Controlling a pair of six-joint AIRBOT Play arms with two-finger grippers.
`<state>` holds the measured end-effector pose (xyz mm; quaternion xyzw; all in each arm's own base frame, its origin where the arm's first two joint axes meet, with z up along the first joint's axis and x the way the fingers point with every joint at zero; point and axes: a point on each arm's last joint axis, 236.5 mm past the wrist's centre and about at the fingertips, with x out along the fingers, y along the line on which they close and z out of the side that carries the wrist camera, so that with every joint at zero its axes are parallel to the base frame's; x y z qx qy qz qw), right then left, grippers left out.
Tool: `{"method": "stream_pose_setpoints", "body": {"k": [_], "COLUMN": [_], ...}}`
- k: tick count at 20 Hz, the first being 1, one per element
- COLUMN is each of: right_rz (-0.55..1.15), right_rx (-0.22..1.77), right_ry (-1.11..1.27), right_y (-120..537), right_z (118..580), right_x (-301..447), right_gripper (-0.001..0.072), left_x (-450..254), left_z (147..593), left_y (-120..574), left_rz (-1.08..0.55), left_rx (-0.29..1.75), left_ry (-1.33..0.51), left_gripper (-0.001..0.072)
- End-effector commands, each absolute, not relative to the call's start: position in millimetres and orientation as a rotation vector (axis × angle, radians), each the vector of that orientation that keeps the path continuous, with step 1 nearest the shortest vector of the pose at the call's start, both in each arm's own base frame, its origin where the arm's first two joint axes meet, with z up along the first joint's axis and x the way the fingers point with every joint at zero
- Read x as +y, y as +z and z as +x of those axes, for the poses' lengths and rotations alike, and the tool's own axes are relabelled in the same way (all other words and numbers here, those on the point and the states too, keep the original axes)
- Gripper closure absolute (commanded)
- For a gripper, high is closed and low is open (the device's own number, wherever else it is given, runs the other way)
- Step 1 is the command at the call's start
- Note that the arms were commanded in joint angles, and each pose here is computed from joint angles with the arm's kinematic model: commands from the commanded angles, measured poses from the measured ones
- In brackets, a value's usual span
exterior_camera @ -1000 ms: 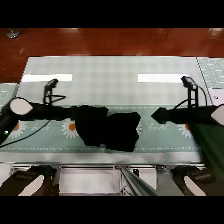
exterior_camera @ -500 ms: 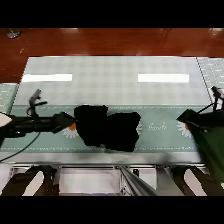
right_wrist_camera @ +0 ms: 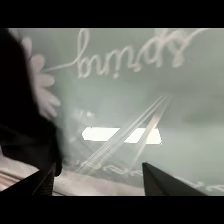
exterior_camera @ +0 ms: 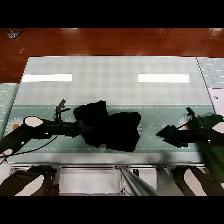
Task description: Fold the shirts.
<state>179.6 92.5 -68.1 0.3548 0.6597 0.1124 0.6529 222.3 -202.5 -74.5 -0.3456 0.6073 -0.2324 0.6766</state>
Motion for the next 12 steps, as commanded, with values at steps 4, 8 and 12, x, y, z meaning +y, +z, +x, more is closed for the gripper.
{"method": "stream_pose_setpoints", "body": {"k": [4,8,12], "right_rz": [0.717,0.687,0.69], "right_rx": [1.559,1.631,1.642], "right_ry": [0.382,0.442,0.483], "right_y": [-75,-80,-87], "right_z": [166,150,146], "right_x": [148,176,208], "right_gripper": [0.0091,0.0091,0.0091], "left_x": [-212,-218,-220], "left_z": [252,262,260], "left_y": [-71,-55,-52], "left_rz": [-0.711,-0.702,-0.704], "left_rx": [1.345,1.317,1.324], "left_ry": [-0.591,-0.633,-0.647], "left_gripper": [0.0677,0.0677,0.0677]}}
